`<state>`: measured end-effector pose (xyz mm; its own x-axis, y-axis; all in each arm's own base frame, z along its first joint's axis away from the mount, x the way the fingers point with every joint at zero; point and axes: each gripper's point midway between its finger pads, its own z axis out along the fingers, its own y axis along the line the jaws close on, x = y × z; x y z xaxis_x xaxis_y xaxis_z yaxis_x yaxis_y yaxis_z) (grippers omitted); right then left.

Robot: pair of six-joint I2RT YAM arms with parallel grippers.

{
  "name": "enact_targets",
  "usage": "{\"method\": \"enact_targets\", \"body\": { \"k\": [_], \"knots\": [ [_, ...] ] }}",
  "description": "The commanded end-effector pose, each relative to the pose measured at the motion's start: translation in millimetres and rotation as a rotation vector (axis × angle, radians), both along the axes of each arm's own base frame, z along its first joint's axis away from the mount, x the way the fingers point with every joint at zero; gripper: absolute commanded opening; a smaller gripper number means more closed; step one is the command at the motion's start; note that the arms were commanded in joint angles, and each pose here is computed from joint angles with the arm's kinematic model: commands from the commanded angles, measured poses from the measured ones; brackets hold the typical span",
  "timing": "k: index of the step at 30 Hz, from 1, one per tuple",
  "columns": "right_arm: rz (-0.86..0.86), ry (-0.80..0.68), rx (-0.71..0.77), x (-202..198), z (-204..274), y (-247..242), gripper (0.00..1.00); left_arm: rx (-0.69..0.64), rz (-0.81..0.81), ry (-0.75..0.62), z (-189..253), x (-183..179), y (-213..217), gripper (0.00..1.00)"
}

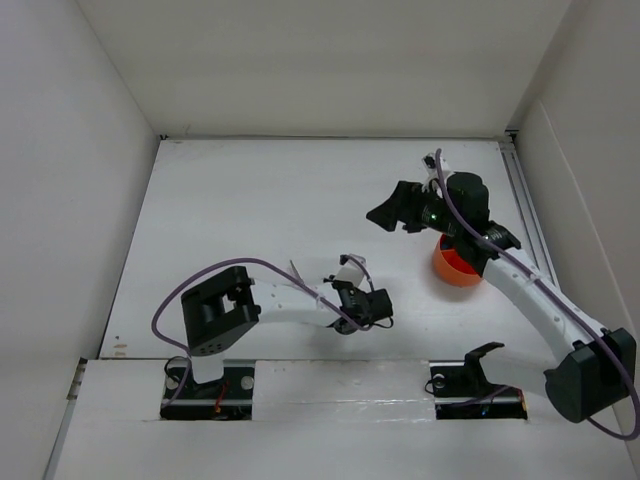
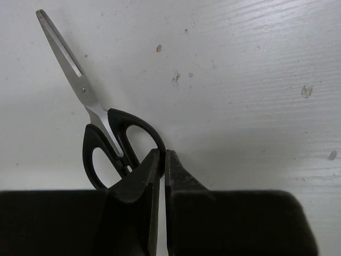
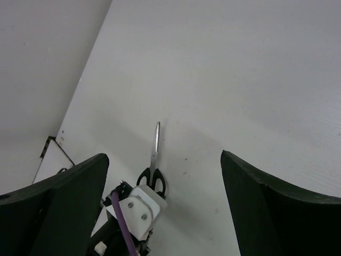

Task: Sort the stationery into containers
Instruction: Pick up the scissors from the center of the board.

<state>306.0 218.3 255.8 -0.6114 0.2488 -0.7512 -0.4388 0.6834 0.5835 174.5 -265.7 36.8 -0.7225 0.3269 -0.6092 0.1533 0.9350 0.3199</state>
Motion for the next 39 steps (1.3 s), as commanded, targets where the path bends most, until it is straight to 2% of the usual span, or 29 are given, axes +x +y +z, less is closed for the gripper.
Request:
{"method": "enact_targets", "body": {
  "k": [1, 9, 14, 18, 20, 27, 39],
  "knots": [
    [0.110, -0.104, 0.065, 2, 35, 17, 0.92, -0.034, 0.006, -0.057, 39, 7, 0, 0.00],
    [0.283, -0.043, 0.098, 0, 15, 56, 0.90, -0.039, -0.071, -0.132, 71, -9, -32, 0.00],
    [0.374, 0.017, 0.104, -8, -3, 74, 0.90, -0.037, -0.074, -0.140, 79, -10, -37, 0.00],
    [0.447, 0.046, 0.126, -8, -16, 80, 0.89, -0.085, -0.071, -0.150, 93, -9, -39, 0.00],
    [0.452, 0.083, 0.131, -6, -26, 83, 0.86, -0.094, -0.070, -0.152, 96, -9, -38, 0.00],
    [0.545, 0.098, 0.181, -17, -27, 101, 0.86, -0.102, -0.067, -0.174, 107, -7, -38, 0.00],
    [0.569, 0.154, 0.175, -17, -47, 116, 0.86, -0.164, -0.051, -0.218, 144, -1, -48, 0.00]
  ]
}}
